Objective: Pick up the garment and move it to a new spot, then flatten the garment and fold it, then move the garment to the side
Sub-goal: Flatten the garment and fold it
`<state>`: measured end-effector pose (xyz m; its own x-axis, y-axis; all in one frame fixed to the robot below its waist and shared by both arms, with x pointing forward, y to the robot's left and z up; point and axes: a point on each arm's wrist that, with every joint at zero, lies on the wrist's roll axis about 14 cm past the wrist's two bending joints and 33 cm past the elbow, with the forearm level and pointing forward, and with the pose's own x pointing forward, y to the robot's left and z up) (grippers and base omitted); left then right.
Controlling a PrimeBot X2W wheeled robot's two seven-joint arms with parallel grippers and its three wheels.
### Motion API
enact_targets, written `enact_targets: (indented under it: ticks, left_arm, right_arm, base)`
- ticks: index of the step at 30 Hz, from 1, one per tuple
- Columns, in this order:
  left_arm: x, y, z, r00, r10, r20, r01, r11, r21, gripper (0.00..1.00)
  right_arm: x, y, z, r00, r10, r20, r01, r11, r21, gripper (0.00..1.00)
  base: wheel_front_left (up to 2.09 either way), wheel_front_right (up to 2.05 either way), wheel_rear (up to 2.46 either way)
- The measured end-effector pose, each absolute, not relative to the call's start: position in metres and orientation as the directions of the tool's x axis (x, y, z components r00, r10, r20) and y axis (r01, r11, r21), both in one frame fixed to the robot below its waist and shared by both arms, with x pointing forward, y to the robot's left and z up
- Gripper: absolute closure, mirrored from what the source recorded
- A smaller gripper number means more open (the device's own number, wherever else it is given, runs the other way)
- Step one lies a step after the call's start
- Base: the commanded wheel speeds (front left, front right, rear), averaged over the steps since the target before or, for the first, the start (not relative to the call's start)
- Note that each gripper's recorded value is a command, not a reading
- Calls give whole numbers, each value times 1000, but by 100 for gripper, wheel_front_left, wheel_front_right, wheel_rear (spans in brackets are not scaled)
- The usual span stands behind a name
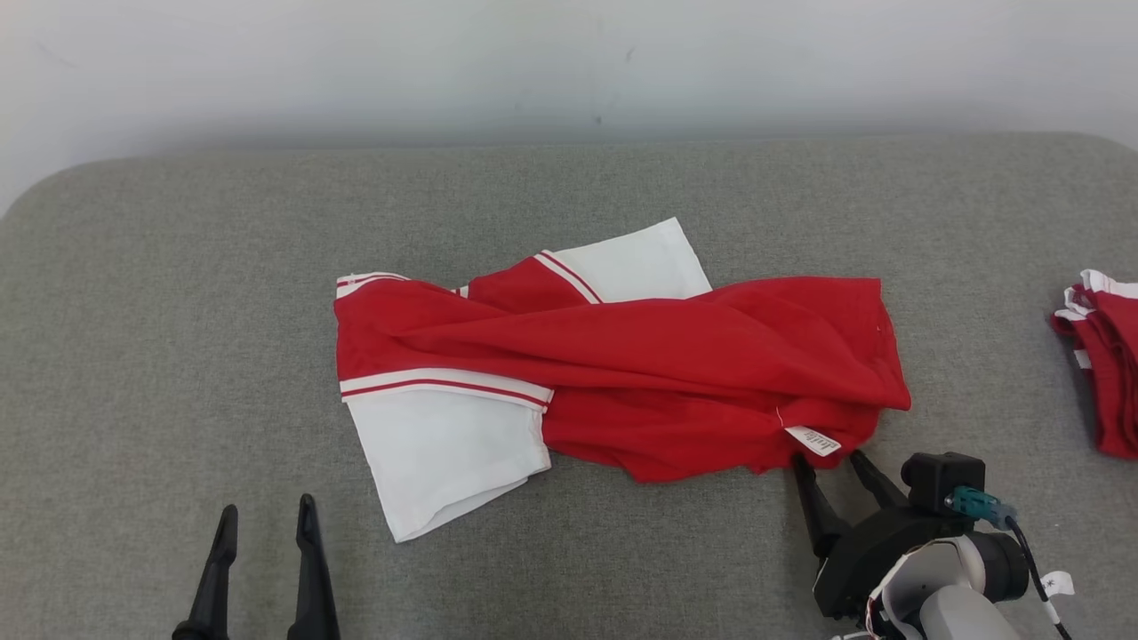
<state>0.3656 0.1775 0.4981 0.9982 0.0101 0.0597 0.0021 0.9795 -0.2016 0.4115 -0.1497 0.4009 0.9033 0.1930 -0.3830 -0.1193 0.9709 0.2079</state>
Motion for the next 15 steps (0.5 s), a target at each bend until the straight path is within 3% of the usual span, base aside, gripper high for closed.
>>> enact_targets:
  ticks: [1, 2, 4, 5, 6, 15]
  left_arm:
    - [366, 179, 498, 998, 12, 59, 0, 980, -200, 0]
    - [366, 180, 497, 998, 15, 57, -3, 980, -199, 0]
    - [365, 182, 496, 998, 20, 53, -10, 980, -197, 0]
    - [365, 182, 496, 998, 21, 53, -11, 980, -197, 0]
    - [365, 182, 496, 998, 20, 52, -9, 980, -197, 0]
    - [362, 186, 497, 998, 30, 56, -18, 981, -194, 0]
  right_arm:
    - [413, -149, 399, 900, 197, -388, -123, 970, 208, 0]
    - [414, -148, 398, 900, 200, -389, -125, 970, 209, 24]
    - [416, -146, 397, 898, 204, -390, -130, 969, 209, 58]
    - [416, -145, 396, 896, 207, -392, -132, 969, 209, 90]
    - [417, -144, 396, 898, 210, -386, -136, 968, 211, 100]
    - [418, -165, 424, 958, 156, -240, -107, 973, 206, 100]
  base:
    - [0, 0, 0]
    - [0, 0, 0]
    - [0, 0, 0]
    - [0, 0, 0]
    - [0, 0, 0]
    - [0, 0, 0]
